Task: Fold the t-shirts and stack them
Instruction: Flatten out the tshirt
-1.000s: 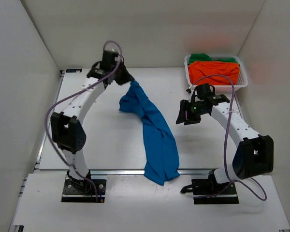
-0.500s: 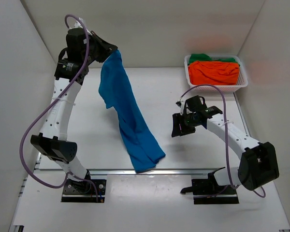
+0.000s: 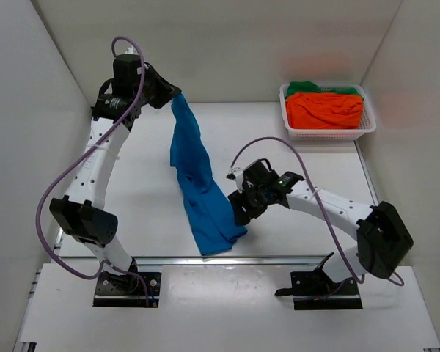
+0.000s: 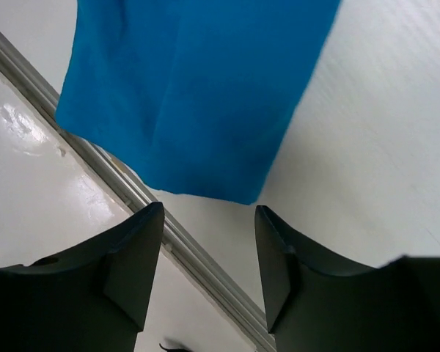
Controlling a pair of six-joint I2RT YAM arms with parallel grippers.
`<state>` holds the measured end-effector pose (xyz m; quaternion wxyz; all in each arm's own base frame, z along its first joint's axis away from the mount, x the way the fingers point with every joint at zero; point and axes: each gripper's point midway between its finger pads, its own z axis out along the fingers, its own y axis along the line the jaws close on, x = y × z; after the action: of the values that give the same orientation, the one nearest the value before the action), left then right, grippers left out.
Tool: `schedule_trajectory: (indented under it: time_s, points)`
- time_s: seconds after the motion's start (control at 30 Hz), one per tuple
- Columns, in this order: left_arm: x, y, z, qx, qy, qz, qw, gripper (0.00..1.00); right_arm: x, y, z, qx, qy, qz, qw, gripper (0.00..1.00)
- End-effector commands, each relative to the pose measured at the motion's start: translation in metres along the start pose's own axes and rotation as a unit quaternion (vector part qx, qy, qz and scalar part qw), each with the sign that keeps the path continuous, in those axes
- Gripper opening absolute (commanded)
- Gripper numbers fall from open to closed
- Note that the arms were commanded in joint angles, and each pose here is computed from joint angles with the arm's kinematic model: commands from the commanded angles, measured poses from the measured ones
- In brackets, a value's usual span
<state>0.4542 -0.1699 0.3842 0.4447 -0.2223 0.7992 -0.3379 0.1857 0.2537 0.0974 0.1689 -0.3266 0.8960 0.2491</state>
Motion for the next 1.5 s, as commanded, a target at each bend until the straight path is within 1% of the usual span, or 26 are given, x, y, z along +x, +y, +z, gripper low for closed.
schedule_trajectory:
  time_s: [0.0, 0.2, 0.27, 0.37, 0.4, 0.47, 0.5, 0.53, 0.57, 0.6, 0.67, 0.7, 0.73, 0.77, 0.8, 0.87, 0.9, 0.93, 0.97, 1.03, 1.1, 1.2, 1.23, 1.27, 1.37, 1.47]
  points:
    - [-0.004, -0.009, -0.021, 0.016, -0.010, 0.007, 1.000, 0.00, -0.024, 0.015, 0.011, -0.007, -0.017, -0.037, 0.999, 0.51]
    - [-0.002, 0.008, -0.028, 0.004, -0.009, 0.003, 1.000, 0.00, -0.005, 0.029, 0.040, -0.001, 0.042, -0.085, 0.996, 0.52]
    - [-0.006, 0.009, -0.030, 0.007, -0.013, 0.002, 1.000, 0.00, -0.003, 0.033, 0.047, 0.002, 0.049, -0.092, 0.995, 0.52]
    - [-0.012, 0.014, -0.035, 0.006, -0.020, -0.002, 1.000, 0.00, 0.010, 0.021, 0.060, 0.025, 0.092, -0.084, 0.992, 0.52]
    - [-0.013, 0.015, -0.037, 0.006, -0.021, -0.002, 1.000, 0.00, 0.011, 0.019, 0.060, 0.031, 0.099, -0.089, 0.991, 0.55]
    - [-0.013, 0.020, -0.037, 0.004, -0.022, -0.007, 1.000, 0.00, 0.017, 0.013, 0.064, 0.040, 0.118, -0.092, 0.988, 0.55]
    - [-0.014, 0.016, -0.041, 0.012, -0.024, -0.008, 1.000, 0.00, 0.016, 0.011, 0.065, 0.044, 0.120, -0.094, 0.987, 0.49]
    - [-0.015, 0.017, -0.043, 0.013, -0.025, -0.010, 1.000, 0.00, 0.021, 0.010, 0.067, 0.045, 0.132, -0.094, 0.986, 0.29]
    - [-0.016, 0.020, -0.042, 0.010, -0.027, -0.010, 1.000, 0.00, 0.017, 0.010, 0.067, 0.046, 0.131, -0.097, 0.986, 0.19]
    - [-0.017, 0.023, -0.041, 0.006, -0.029, -0.012, 0.999, 0.00, 0.012, 0.006, 0.066, 0.059, 0.130, -0.095, 0.985, 0.00]
    - [-0.025, 0.017, -0.046, 0.014, -0.037, -0.007, 0.999, 0.00, -0.001, 0.004, 0.058, 0.073, 0.124, -0.098, 0.985, 0.00]
    - [-0.029, 0.017, -0.046, 0.015, -0.038, -0.010, 0.999, 0.00, -0.014, 0.000, 0.050, 0.085, 0.113, -0.093, 0.986, 0.00]
    - [-0.035, 0.013, -0.048, 0.022, -0.043, -0.010, 0.999, 0.00, -0.038, 0.000, 0.036, 0.091, 0.081, -0.089, 0.989, 0.00]
    - [-0.043, 0.006, -0.050, 0.028, -0.050, -0.008, 0.998, 0.00, -0.050, -0.008, 0.025, 0.105, 0.068, -0.079, 0.989, 0.00]
    - [-0.059, -0.002, -0.053, 0.040, -0.065, -0.005, 0.997, 0.00, -0.072, -0.009, 0.007, 0.114, 0.040, -0.074, 0.990, 0.00]
    - [-0.075, -0.020, -0.058, 0.057, -0.080, 0.002, 0.995, 0.00, -0.127, -0.020, -0.040, 0.126, -0.042, -0.056, 0.990, 0.00]
    - [-0.089, -0.033, -0.064, 0.069, -0.098, 0.008, 0.993, 0.00, -0.136, -0.024, -0.051, 0.129, -0.055, -0.054, 0.989, 0.00]
    - [-0.098, -0.039, -0.067, 0.074, -0.108, 0.009, 0.991, 0.00, -0.159, -0.033, -0.076, 0.141, -0.095, -0.045, 0.984, 0.00]
    - [-0.102, -0.043, -0.070, 0.079, -0.111, 0.010, 0.991, 0.00, -0.170, -0.045, -0.092, 0.149, -0.116, -0.034, 0.981, 0.00]
    - [-0.122, -0.047, -0.088, 0.080, -0.146, 0.006, 0.986, 0.00, -0.200, -0.051, -0.136, 0.157, -0.183, -0.031, 0.970, 0.00]
    - [-0.140, -0.052, -0.111, 0.083, -0.194, 0.011, 0.977, 0.00, -0.211, -0.066, -0.172, 0.180, -0.229, -0.018, 0.957, 0.00]
    - [-0.155, -0.050, -0.146, 0.071, -0.254, 0.021, 0.964, 0.00, -0.221, -0.068, -0.231, 0.216, -0.299, -0.040, 0.929, 0.00]
    - [-0.160, -0.050, -0.158, 0.066, -0.273, 0.027, 0.959, 0.00, -0.223, -0.068, -0.239, 0.220, -0.312, -0.044, 0.923, 0.00]
    - [-0.160, -0.055, -0.173, 0.071, -0.285, 0.033, 0.955, 0.00, -0.222, -0.063, -0.258, 0.224, -0.335, -0.047, 0.914, 0.00]
    - [-0.159, -0.055, -0.197, 0.053, -0.307, 0.046, 0.949, 0.00, -0.212, -0.061, -0.297, 0.247, -0.377, -0.035, 0.892, 0.00]
    - [-0.150, -0.053, -0.223, 0.038, -0.324, 0.058, 0.944, 0.00, -0.196, -0.052, -0.329, 0.248, -0.416, -0.023, 0.875, 0.00]
